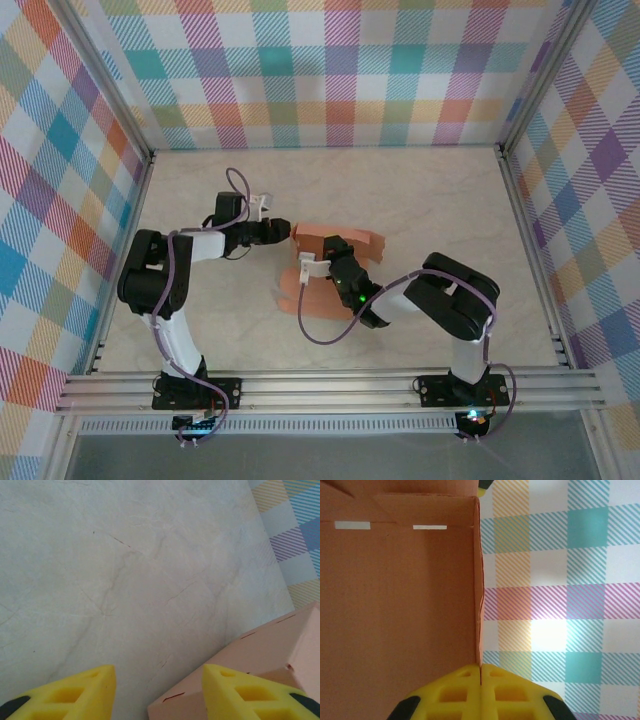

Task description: Fold the paper box

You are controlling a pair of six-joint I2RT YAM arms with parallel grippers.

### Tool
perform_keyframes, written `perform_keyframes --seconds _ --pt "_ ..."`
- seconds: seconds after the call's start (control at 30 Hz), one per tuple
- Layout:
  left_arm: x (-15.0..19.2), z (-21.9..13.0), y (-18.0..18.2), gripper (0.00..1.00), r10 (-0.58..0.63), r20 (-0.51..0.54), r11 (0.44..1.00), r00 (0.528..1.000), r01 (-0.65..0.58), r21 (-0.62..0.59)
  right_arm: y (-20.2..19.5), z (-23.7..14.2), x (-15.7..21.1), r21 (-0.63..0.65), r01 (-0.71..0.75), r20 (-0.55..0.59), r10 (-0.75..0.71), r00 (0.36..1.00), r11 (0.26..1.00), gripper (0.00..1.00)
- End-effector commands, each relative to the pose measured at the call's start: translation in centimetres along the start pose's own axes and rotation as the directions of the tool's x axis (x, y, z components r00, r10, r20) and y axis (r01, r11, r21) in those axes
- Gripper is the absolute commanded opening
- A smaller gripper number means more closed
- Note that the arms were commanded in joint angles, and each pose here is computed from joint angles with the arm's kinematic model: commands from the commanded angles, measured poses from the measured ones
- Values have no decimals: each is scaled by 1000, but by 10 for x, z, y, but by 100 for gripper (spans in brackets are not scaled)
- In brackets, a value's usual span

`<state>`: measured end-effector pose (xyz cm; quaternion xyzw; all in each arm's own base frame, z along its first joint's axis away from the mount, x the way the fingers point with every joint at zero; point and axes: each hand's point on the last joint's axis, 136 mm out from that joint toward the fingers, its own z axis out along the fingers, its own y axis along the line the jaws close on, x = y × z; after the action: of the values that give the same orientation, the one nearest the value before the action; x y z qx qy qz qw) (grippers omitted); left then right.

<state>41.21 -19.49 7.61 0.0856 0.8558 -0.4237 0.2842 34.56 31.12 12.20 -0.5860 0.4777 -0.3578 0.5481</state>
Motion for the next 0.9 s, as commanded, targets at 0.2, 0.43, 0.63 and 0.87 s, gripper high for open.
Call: perform_keyframes --seconds 0.2,0.43,0.63,0.87 --pt "24 -21 -18 38 98 69 994 993 -94 -58 9 3 -6 -29 -25 19 26 999 999 0" --pt "42 -31 -34 45 145 61 989 988 -144 -24 8 6 -7 -4 -18 24 18 1000 1000 0" --pt "46 -24 -47 49 193 37 981 981 -193 17 7 4 -6 -2 -19 23 19 1000 1000 0" --pt "56 -16 -44 48 204 2 979 979 -204 -6 7 2 -5 -19 -29 21 30 999 999 0"
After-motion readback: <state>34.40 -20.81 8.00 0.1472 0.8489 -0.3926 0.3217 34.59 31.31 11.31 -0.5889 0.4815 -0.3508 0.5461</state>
